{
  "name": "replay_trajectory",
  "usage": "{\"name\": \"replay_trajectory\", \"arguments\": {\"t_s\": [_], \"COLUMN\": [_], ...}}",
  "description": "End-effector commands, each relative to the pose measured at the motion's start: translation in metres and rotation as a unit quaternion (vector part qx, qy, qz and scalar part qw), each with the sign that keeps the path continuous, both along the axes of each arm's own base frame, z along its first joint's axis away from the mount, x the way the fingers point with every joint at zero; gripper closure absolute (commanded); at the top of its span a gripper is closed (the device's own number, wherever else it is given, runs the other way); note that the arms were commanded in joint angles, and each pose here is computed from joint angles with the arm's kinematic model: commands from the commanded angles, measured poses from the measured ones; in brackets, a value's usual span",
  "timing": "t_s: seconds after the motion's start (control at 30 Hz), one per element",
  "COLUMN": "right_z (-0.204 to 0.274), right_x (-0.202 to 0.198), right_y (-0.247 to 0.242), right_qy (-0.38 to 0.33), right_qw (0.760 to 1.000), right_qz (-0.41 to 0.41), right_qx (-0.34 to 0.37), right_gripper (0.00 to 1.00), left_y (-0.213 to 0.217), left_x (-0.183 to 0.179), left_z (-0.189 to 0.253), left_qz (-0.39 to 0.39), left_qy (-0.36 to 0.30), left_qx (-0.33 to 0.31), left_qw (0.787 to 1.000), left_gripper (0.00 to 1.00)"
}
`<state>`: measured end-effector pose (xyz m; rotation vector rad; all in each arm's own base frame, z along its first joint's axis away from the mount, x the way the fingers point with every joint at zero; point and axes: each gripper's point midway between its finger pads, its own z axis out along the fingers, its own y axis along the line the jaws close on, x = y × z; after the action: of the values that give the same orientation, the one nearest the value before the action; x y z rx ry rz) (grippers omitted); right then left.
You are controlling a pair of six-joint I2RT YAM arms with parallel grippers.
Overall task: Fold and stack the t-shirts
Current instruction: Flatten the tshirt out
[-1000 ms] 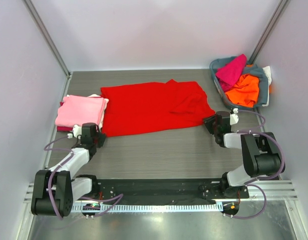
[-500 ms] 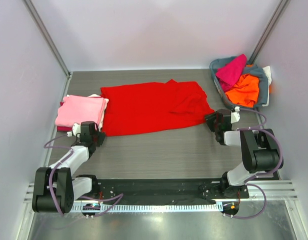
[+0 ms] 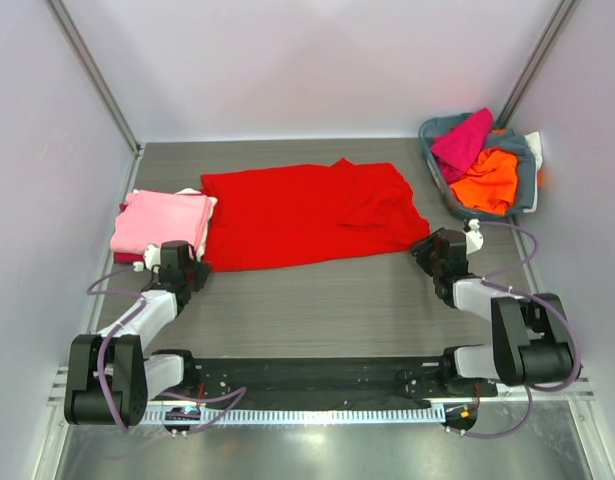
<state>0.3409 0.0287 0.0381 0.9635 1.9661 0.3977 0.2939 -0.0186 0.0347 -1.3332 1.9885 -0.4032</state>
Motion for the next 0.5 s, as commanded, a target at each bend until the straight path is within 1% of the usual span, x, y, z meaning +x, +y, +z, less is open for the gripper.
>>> {"name": "replay_trajectory", "arguments": {"t_s": [0.0, 0.07, 0.13, 0.3, 0.47], "right_z": [0.018, 0.019, 0.017, 0.007, -0.009], "right_x": [-0.002, -0.004, -0.005, -0.001, 0.006], "right_y": [0.005, 0.01, 0.018, 0.024, 0.027], "right_qy": [-0.031, -0.028, -0.023, -0.001, 0.024], "right_qw": [0.999, 0.999, 0.999, 0.999, 0.999], "right_qz": [0.026, 0.034, 0.044, 0.038, 0.034], "right_qx": [-0.024, -0.022, -0.019, -0.001, 0.008], "right_gripper": [0.53, 0.55, 0.58, 0.68, 0.7], "left_y": [0.006, 0.006, 0.007, 0.006, 0.006], "left_x": [0.01, 0.01, 0.01, 0.008, 0.008], "left_z": [0.014, 0.015, 0.015, 0.015, 0.02], "left_qz": [0.001, 0.001, 0.001, 0.001, 0.002], "left_qy": [-0.016, -0.017, -0.016, -0.015, -0.021], "left_qx": [0.016, 0.016, 0.017, 0.016, 0.015], "left_qw": [1.0, 1.0, 1.0, 1.0, 1.0], "left_gripper": [1.0, 1.0, 1.0, 1.0, 1.0]}}
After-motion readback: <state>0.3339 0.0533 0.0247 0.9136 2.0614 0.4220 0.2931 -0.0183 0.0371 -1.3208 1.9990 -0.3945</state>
